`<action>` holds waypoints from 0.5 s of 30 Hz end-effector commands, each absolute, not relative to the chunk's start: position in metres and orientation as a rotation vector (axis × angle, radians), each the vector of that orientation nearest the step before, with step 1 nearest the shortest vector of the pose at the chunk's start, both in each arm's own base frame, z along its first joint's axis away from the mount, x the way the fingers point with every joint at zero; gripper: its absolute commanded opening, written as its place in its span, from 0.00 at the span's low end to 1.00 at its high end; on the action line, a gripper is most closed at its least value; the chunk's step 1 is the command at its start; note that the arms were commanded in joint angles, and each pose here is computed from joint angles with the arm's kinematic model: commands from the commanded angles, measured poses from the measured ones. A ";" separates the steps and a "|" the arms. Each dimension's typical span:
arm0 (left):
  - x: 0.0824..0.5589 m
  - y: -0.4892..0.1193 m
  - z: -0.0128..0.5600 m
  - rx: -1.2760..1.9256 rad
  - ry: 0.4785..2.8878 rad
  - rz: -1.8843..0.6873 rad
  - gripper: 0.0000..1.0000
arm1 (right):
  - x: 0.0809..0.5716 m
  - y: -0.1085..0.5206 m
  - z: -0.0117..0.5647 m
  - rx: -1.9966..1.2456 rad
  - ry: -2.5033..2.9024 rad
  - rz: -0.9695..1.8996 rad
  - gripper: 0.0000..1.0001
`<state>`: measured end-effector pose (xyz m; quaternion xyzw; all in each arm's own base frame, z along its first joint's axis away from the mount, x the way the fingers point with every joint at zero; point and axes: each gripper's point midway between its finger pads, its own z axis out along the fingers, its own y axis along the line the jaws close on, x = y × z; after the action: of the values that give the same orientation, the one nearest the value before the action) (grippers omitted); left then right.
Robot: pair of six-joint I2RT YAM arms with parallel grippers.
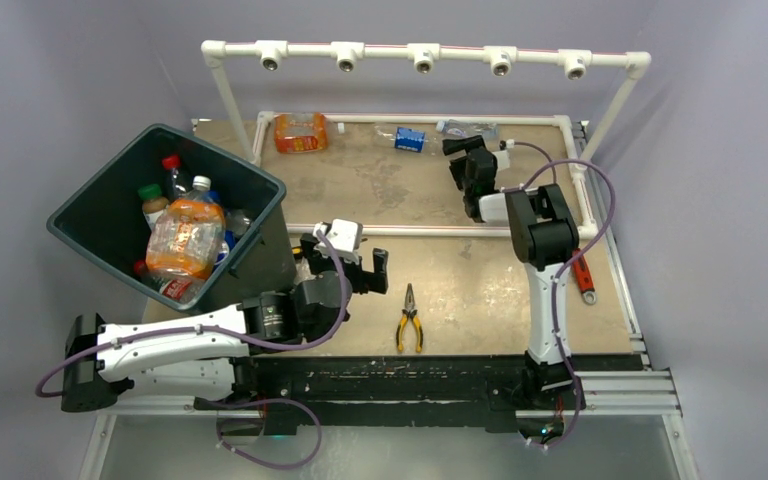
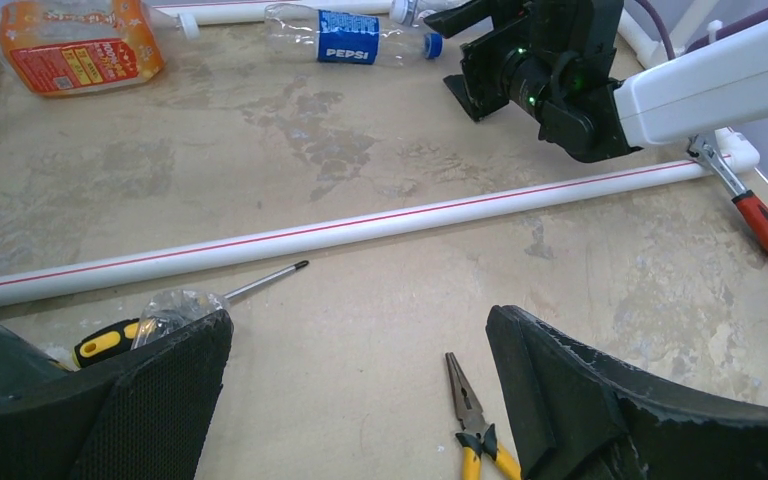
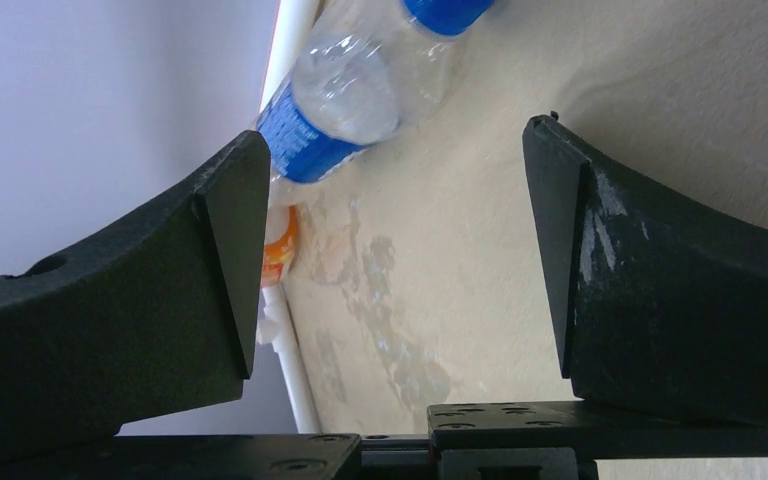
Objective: Put the plastic bottles in the bin
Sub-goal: Pick up the plastic bottle from the corner of the board.
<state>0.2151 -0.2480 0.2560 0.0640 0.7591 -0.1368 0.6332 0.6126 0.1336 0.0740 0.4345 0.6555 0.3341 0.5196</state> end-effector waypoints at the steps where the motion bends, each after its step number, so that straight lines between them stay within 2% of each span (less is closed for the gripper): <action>1: 0.220 -0.252 0.257 0.078 1.711 -0.333 0.99 | 0.637 0.112 0.086 1.129 1.454 0.803 0.88; 9: 0.226 -0.262 0.242 0.085 1.702 -0.294 0.99 | 0.663 0.074 0.059 1.255 1.418 0.781 0.86; 15: 0.230 -0.265 0.238 0.079 1.698 -0.265 0.99 | 0.687 0.062 0.036 1.304 1.431 0.785 0.80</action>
<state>0.2249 -0.2636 0.2267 0.0619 0.7602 -0.1090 0.6374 0.6787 0.0705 0.0680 0.5129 0.5798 0.3479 0.5289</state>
